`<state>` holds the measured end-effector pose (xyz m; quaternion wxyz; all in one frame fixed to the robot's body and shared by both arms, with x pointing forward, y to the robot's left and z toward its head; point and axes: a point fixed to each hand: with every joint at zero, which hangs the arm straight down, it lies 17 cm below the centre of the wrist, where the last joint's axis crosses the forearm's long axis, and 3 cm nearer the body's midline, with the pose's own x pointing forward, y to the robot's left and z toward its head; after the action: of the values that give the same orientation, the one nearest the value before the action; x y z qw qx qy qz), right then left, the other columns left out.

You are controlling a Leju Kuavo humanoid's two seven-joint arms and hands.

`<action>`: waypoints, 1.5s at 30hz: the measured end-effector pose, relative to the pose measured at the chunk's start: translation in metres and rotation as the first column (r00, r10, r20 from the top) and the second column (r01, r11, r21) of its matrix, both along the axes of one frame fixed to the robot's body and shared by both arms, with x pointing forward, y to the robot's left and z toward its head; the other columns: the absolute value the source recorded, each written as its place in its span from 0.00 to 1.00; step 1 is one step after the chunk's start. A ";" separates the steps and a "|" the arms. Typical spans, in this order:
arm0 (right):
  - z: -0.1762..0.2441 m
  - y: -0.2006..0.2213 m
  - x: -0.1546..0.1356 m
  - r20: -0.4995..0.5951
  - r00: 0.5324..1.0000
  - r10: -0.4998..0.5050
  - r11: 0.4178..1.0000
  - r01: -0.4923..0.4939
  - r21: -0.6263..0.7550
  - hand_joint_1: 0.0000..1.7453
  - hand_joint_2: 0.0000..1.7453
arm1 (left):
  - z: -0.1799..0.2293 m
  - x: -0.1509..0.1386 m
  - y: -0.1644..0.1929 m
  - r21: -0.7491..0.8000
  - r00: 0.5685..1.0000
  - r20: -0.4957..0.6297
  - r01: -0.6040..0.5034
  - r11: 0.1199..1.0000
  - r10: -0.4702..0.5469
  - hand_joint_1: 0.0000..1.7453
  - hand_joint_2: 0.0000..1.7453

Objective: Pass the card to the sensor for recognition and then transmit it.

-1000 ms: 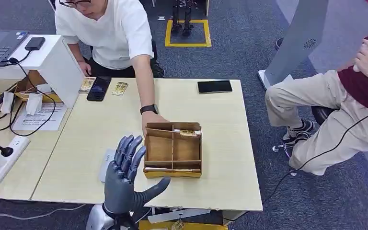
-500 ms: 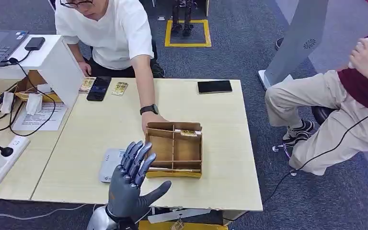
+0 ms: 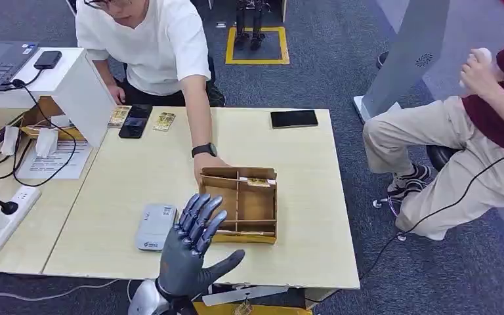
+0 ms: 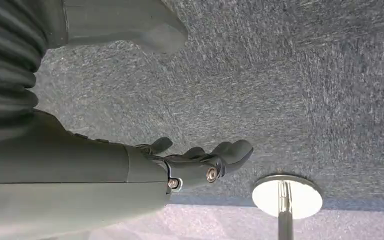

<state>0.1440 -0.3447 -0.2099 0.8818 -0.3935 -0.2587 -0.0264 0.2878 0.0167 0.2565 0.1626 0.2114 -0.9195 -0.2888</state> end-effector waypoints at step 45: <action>-0.002 0.019 0.024 -0.027 0.995 0.099 0.995 -0.098 0.023 0.00 1.00 | -0.047 0.101 -0.040 0.174 0.976 -0.161 -0.115 0.978 0.144 0.00 1.00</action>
<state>0.1676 -0.3256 -0.2117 0.8898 -0.3708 -0.2651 0.0197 0.3885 -0.0230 0.2096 0.2421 0.2579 -0.8593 -0.3693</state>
